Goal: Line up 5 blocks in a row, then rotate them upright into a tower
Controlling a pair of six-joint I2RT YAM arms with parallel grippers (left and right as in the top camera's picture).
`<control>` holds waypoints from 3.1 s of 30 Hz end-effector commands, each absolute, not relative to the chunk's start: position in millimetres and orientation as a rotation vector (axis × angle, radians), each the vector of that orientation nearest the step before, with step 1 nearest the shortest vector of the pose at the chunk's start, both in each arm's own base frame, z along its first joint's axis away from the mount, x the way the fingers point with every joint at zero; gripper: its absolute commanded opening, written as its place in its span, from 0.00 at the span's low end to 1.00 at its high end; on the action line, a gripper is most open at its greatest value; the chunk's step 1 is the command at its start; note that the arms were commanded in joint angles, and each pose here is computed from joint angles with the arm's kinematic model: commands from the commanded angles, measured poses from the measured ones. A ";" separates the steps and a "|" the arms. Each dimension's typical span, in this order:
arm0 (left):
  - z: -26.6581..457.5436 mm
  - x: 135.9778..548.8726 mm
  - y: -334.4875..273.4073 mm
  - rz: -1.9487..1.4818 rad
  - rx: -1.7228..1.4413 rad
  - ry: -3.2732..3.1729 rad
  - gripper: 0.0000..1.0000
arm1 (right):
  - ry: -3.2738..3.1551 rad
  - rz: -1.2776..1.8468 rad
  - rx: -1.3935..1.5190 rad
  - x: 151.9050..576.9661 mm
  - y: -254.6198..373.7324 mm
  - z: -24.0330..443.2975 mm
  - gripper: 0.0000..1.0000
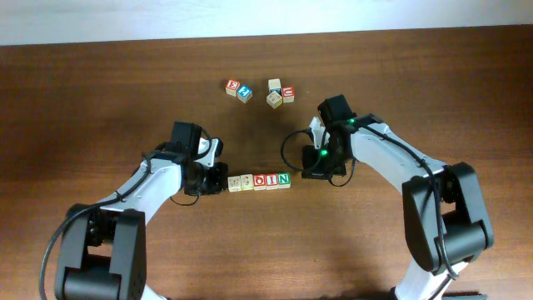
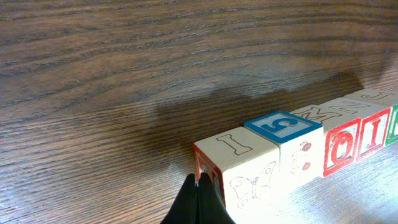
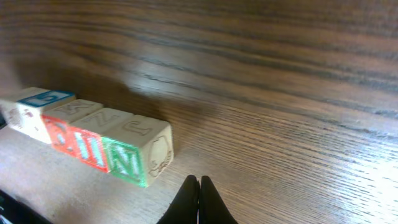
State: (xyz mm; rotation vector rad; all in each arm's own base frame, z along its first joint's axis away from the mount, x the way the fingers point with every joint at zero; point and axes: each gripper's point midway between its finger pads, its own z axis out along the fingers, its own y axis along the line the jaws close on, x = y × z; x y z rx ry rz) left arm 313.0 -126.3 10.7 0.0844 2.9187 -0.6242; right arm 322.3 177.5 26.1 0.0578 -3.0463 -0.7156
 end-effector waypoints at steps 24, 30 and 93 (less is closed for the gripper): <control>8.2 311.8 -130.1 -0.649 0.116 2.912 0.00 | -2.965 -0.791 -0.004 313.4 208.3 11.6 0.04; 8.2 311.8 -130.1 -0.650 0.116 2.912 0.00 | -2.943 -0.835 0.030 310.7 212.4 14.4 0.04; 18.7 305.4 -137.5 -0.905 0.005 2.900 0.00 | -2.798 -1.208 0.316 299.9 254.7 42.9 0.05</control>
